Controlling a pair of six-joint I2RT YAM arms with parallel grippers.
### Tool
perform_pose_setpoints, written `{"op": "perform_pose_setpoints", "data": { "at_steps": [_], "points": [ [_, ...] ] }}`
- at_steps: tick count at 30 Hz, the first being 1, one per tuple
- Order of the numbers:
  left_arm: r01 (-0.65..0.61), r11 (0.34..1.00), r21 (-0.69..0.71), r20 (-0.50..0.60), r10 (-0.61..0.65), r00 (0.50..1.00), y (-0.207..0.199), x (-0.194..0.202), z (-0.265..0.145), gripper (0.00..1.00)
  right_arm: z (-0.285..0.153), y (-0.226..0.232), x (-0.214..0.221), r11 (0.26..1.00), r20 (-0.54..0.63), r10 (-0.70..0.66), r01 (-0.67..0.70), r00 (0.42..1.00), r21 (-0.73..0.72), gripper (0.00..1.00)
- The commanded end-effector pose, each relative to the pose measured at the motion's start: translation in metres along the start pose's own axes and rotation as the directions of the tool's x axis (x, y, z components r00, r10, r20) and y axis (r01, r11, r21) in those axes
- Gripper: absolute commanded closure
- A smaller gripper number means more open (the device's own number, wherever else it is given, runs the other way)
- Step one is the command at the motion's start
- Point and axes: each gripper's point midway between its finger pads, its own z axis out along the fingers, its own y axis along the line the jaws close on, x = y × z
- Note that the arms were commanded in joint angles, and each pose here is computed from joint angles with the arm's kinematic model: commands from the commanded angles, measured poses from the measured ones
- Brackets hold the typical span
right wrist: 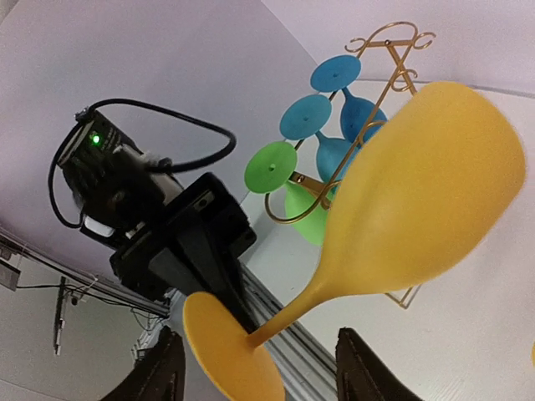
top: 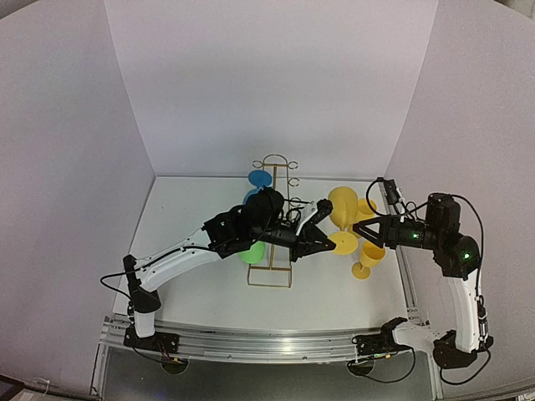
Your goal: Take the wine glass off the wine glass rack
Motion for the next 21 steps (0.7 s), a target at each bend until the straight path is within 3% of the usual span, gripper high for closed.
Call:
{"op": "perform_pose_setpoints", "data": {
  "at_steps": [1,3,7,9,14,16,21],
  "points": [
    [-0.534,0.845,-0.008,0.012,0.534,0.845,-0.040,-0.012,-0.040,1.00,-0.016,0.009,-0.024,0.998,0.096,-0.024,0.019,0.995,0.058,0.29],
    [-0.686,0.728,0.003,-0.026,0.685,0.728,-0.043,0.006,-0.047,1.00,-0.022,0.010,-0.033,0.996,0.128,-0.012,0.001,0.992,0.091,0.20],
    [-0.908,0.415,0.058,-0.076,0.909,0.411,-0.048,0.047,-0.058,1.00,-0.030,0.001,-0.046,0.979,0.175,0.058,-0.091,0.983,0.183,0.17],
    [-0.963,0.259,0.070,-0.096,0.963,0.252,-0.043,0.064,-0.062,1.00,-0.029,-0.006,-0.044,0.968,0.161,0.095,-0.129,0.982,0.216,0.17],
    [-0.997,-0.021,0.079,-0.163,0.986,-0.034,-0.024,0.086,-0.065,1.00,-0.008,-0.005,-0.023,0.974,-0.014,0.168,-0.163,0.986,0.160,0.17],
    [-0.993,-0.098,0.072,-0.179,0.978,-0.110,-0.018,0.092,-0.065,1.00,-0.003,0.000,-0.015,0.978,-0.074,0.183,-0.174,0.980,0.113,0.20],
    [-0.983,-0.177,0.049,-0.214,0.960,-0.183,-0.009,0.101,-0.065,1.00,-0.002,0.011,0.002,0.982,-0.158,0.188,-0.184,0.969,0.042,0.23]
  ]
}}
